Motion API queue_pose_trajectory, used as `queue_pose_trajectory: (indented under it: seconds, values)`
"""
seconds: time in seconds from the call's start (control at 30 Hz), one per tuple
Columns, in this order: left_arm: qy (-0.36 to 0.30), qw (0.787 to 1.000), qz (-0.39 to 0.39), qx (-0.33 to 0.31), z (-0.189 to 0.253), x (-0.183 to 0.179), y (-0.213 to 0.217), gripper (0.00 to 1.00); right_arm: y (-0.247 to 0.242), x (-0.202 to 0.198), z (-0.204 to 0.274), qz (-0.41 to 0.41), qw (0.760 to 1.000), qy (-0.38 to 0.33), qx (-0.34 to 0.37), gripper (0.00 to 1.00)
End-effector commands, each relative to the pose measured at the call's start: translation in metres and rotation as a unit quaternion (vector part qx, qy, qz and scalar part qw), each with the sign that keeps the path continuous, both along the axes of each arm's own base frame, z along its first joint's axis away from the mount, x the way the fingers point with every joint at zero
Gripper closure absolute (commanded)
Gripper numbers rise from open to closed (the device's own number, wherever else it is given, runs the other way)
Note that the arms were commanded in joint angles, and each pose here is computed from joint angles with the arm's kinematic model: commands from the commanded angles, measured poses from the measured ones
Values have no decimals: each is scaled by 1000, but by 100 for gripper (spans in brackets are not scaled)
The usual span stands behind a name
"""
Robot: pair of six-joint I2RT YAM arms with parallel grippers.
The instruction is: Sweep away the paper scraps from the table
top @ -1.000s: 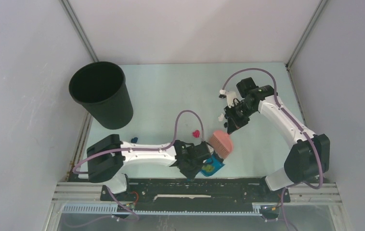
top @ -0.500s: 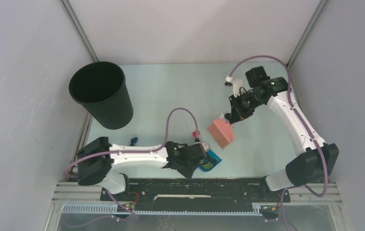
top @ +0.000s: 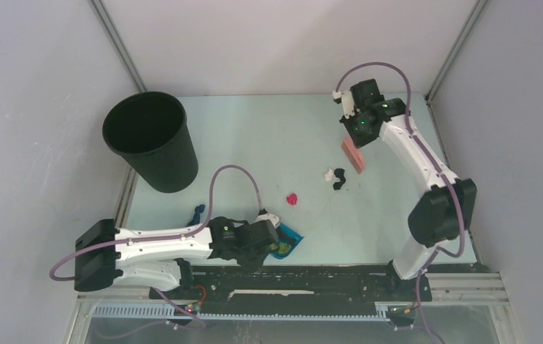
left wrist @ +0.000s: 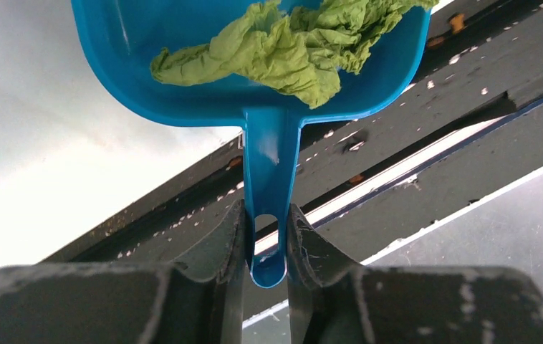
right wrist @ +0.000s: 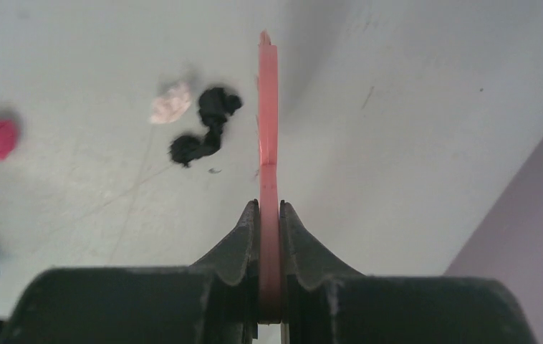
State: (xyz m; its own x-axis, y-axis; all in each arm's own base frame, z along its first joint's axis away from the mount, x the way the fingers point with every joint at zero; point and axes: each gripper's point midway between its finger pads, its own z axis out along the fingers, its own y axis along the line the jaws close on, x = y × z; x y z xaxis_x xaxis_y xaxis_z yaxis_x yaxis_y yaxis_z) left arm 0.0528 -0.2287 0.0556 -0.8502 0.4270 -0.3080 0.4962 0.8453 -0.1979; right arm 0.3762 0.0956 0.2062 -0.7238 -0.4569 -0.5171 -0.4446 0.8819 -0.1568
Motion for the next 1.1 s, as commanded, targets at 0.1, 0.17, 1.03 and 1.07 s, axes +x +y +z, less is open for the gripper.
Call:
queue_pose_trajectory:
  seconds: [0.1,0.17,1.03,1.07]
  values:
    - [51,997,48,-18,-4,0,15,100,1,51,-18,-35,995,-40,-90,100]
    - [56,997,53,-18,-7,5,19,100,14,50,-31,-23,995,-21,-90,100]
    - [5,999,-23,29,-5,81,-37,100,181,-97,-22,232,951,138,148,100]
    - [2,999,-25,25,-4,82,-38,100,180,-97,-19,233,952,134,150,100]
